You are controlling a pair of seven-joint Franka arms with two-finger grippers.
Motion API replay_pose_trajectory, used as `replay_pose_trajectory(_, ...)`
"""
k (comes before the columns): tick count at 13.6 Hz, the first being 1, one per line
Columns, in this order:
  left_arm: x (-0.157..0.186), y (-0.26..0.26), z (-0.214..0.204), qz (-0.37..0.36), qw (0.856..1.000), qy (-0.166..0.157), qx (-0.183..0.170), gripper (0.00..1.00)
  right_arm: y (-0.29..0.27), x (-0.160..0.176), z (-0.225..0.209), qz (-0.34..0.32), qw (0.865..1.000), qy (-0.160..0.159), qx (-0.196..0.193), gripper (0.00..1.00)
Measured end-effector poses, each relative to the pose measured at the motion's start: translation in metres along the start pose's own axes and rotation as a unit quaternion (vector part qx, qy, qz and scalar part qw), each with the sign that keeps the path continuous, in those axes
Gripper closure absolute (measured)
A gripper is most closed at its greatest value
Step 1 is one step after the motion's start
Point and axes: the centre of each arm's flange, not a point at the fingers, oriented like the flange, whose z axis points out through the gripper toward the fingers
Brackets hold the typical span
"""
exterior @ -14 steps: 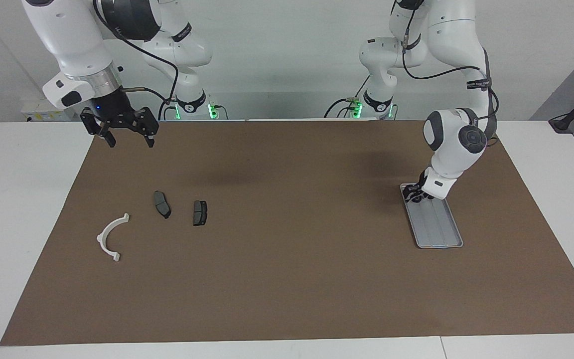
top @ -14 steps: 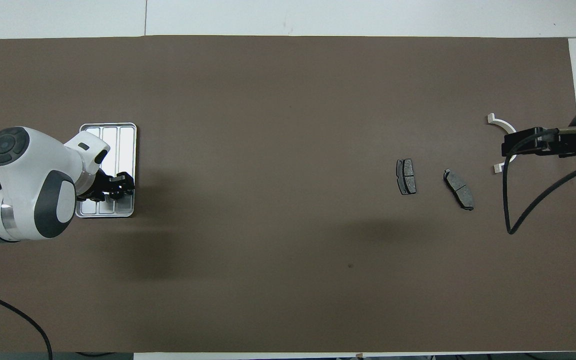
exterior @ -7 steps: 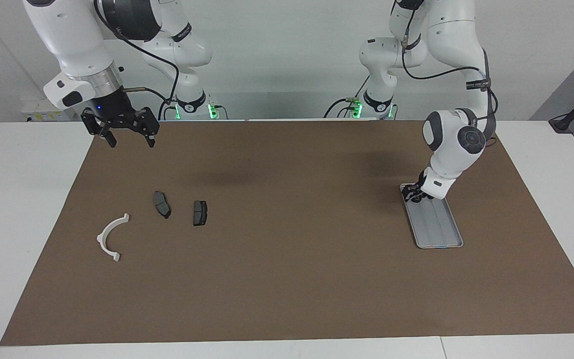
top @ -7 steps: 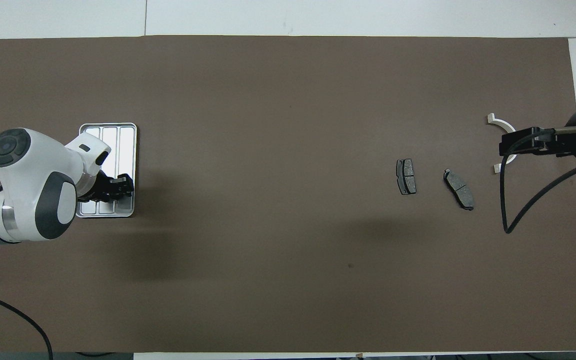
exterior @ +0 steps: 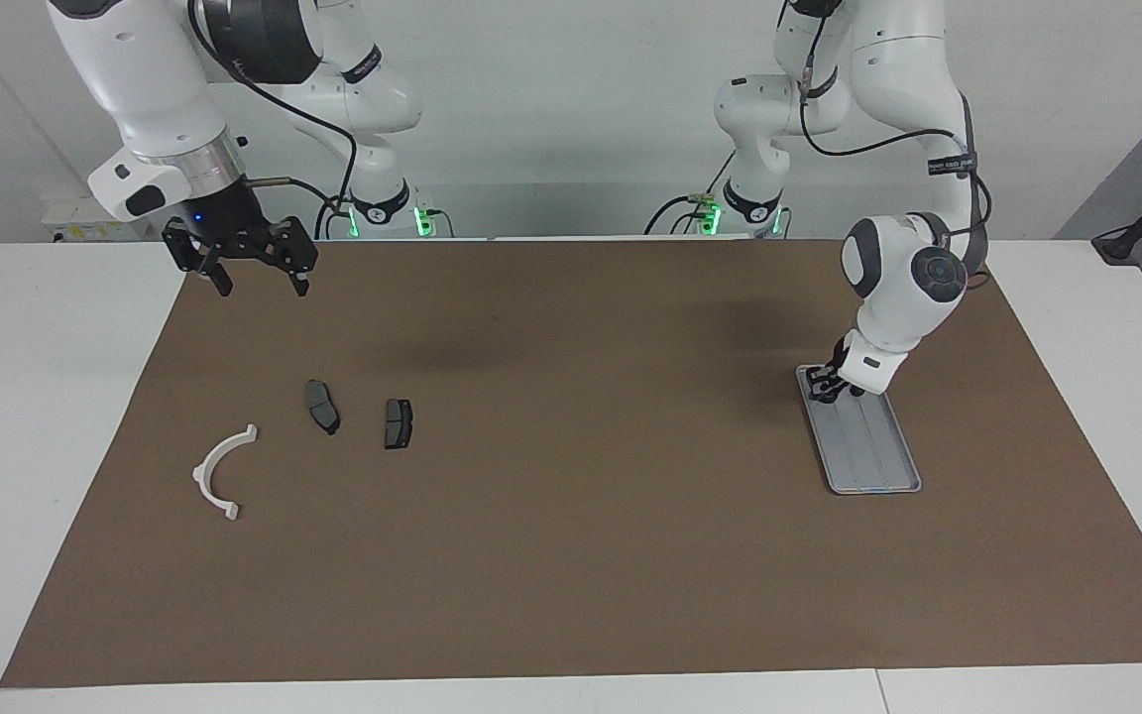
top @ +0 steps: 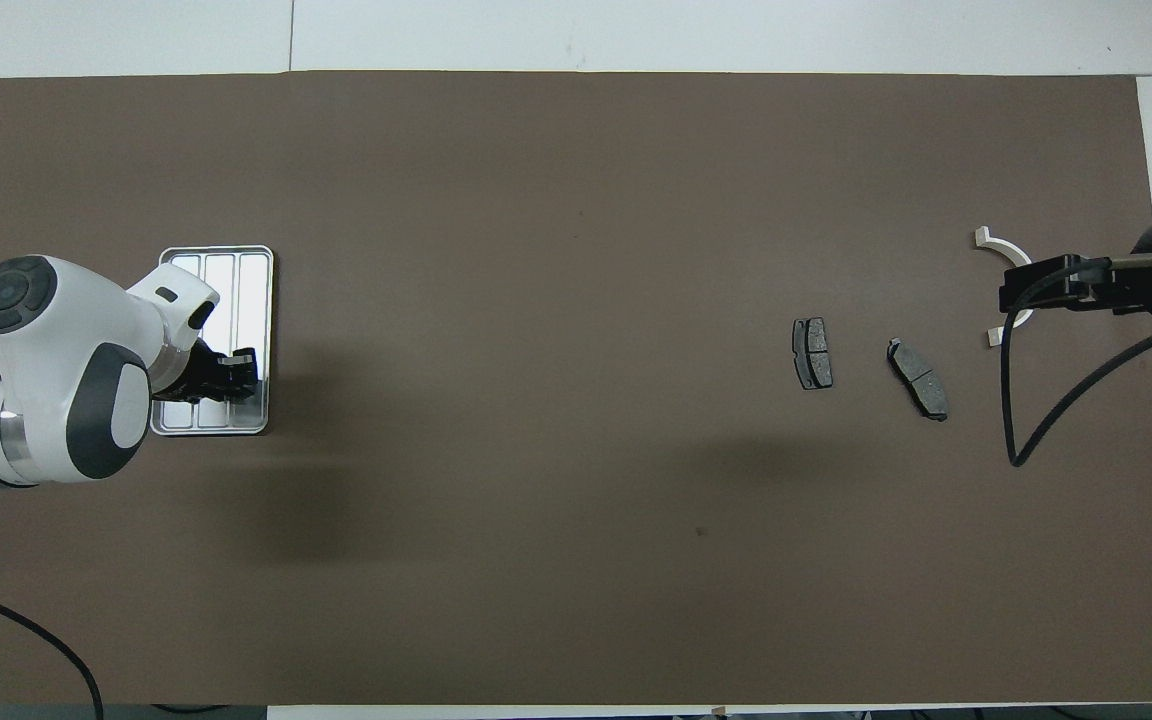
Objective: Place bearing gear from tray to pile
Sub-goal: 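Carry the bearing with the left gripper to mid-table and release it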
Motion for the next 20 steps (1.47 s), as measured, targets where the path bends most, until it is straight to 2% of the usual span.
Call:
replay_pose_trajectory(2,0.010,0.009,-0.024,-0.016,1.000,0.007,-0.003,0.65,0.000,0.000,0.000,0.000,1.000,0.000,0.000,0.00)
replay_pose_trajectory(4,0.013,0.043,-0.050,-0.043,0.999,0.022,-0.007,0.65,0.000,0.001,-0.001,0.000,1.000,0.005,0.000,0.00)
replay_pose_trajectory(8,-0.013,0.158,-0.077,-0.086,0.995,0.046,-0.020,0.65,-0.003,0.006,0.007,-0.003,1.000,0.021,0.001,0.00)
replay_pose_trajectory(11,-0.033,0.253,-0.092,-0.123,0.990,0.053,-0.036,0.65,-0.003,0.006,0.012,-0.005,1.000,0.020,0.001,0.00)
replay_pose_trajectory(14,-0.057,0.337,-0.059,-0.137,0.989,0.046,-0.030,0.65,-0.003,0.005,0.016,-0.019,1.000,0.016,0.001,0.00)
replay_pose_trajectory(20,-0.079,0.421,0.007,-0.143,0.989,0.037,-0.020,0.65,-0.001,0.004,0.022,-0.018,1.000,0.010,0.000,0.00)
